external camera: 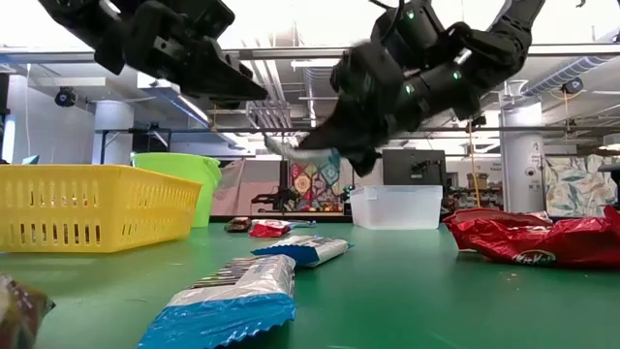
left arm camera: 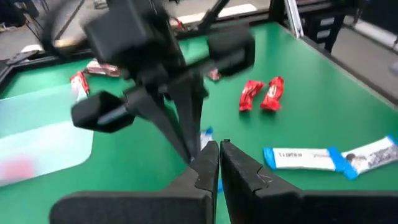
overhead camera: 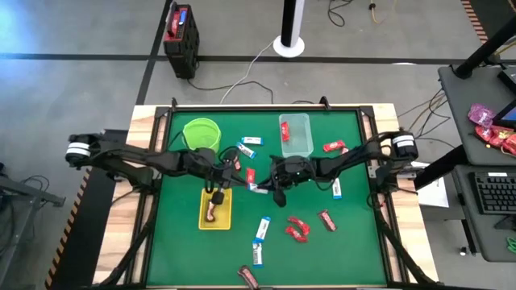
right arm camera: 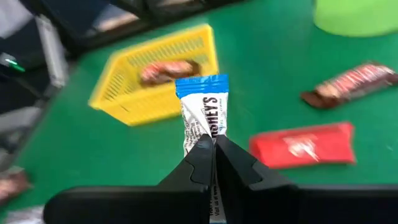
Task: Sort candy by brand, put in halloween buckets
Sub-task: Put the white chocolate into the green bucket
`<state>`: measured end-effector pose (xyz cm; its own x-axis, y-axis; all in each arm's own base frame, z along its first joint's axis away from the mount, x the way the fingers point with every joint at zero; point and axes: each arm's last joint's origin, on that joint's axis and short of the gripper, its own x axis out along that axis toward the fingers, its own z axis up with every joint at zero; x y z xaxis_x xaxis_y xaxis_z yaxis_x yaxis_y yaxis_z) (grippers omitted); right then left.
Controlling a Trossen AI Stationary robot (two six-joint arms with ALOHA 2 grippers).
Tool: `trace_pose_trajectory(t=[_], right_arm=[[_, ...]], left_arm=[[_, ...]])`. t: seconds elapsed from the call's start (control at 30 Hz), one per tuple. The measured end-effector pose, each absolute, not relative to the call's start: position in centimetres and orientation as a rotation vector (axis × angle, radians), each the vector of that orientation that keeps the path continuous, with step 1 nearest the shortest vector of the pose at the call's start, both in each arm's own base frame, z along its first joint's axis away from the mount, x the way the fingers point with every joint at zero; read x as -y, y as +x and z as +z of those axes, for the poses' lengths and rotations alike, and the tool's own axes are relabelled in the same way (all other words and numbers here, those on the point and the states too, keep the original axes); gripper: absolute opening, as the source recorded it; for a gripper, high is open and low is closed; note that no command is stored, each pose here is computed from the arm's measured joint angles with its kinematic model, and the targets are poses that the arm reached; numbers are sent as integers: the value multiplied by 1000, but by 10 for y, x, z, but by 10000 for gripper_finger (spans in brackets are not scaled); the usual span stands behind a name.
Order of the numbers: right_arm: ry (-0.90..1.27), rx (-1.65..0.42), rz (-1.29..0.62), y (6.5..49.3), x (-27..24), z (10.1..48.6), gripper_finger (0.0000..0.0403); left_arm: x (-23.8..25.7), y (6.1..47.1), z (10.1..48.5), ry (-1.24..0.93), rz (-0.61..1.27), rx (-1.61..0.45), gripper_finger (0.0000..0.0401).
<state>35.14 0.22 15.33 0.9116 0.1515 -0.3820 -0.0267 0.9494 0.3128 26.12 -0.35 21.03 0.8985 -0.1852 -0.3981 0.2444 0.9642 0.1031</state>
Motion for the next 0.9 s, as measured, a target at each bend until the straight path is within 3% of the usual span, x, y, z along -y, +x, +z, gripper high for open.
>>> trace_pose_trajectory(t=[0.17, 0.43, 0.57, 0.77, 0.9], right_arm=[[360, -376, 166, 354, -2, 172, 8], [434, -373, 265, 355, -1, 181, 8], [461, -367, 285, 357, -2, 185, 8], [503, -344, 289, 363, -2, 195, 9], [528, -340, 289, 365, -2, 198, 9]], left_arm=[[12, 264, 208, 233, -284, -394, 48], [15, 260, 215, 296, -294, -358, 160], [17, 262, 213, 328, -307, -359, 188], [20, 265, 216, 378, -314, -305, 164], [20, 264, 217, 388, -316, -300, 67]])
